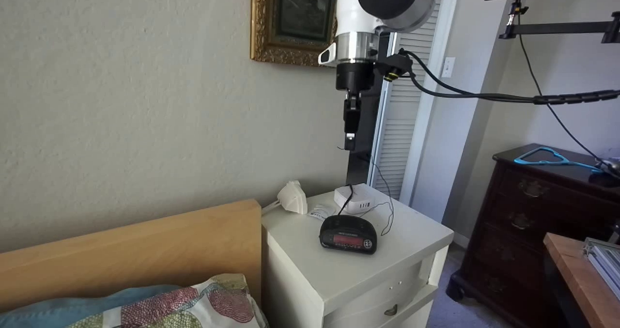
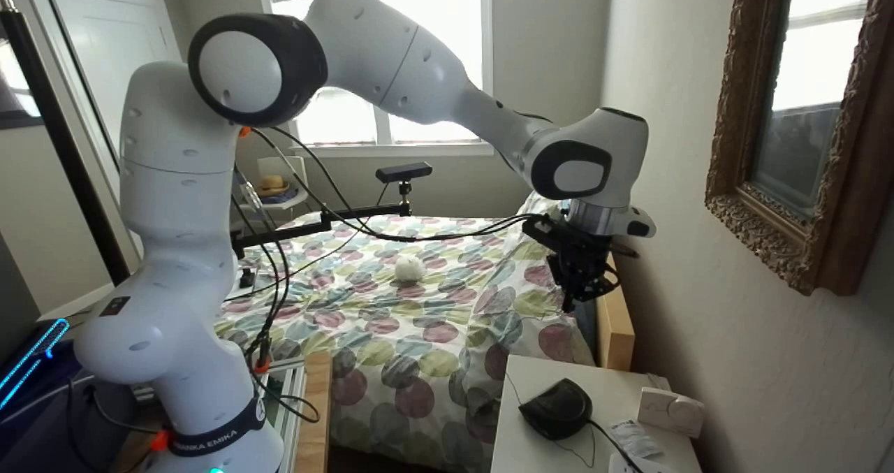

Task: Move the cable to the left

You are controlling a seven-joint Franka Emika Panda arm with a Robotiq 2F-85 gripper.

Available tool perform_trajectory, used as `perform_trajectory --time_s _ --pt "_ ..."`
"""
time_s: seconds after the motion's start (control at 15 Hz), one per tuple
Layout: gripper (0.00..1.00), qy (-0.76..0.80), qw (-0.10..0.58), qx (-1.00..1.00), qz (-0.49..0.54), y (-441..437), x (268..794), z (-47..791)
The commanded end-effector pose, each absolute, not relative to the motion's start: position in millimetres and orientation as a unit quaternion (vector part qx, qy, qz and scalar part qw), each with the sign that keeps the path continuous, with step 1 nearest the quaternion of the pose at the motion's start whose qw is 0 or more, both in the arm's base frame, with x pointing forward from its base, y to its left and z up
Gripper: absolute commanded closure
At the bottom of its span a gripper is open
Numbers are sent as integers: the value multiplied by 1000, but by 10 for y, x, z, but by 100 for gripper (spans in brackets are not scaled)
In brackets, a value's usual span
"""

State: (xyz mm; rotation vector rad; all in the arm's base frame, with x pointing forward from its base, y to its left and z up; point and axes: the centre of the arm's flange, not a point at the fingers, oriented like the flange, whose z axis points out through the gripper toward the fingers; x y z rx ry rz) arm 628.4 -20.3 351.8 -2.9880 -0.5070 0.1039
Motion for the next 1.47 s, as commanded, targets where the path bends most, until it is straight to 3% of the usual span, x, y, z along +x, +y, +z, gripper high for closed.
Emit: perform_trajectory --time_s 0.0,0.13,0.2,0.73,1.4 --pt "100 -169 67 -983 -25 -99 6701 3520" --pt "100 -163 69 -982 -65 -3 6884 3490" --pt "98 -168 54 -984 -37 -71 6634 3550" --pt "98 -168 56 -983 -54 -16 6775 3491" --pt "100 -227 42 -972 -55 756 7470 3236"
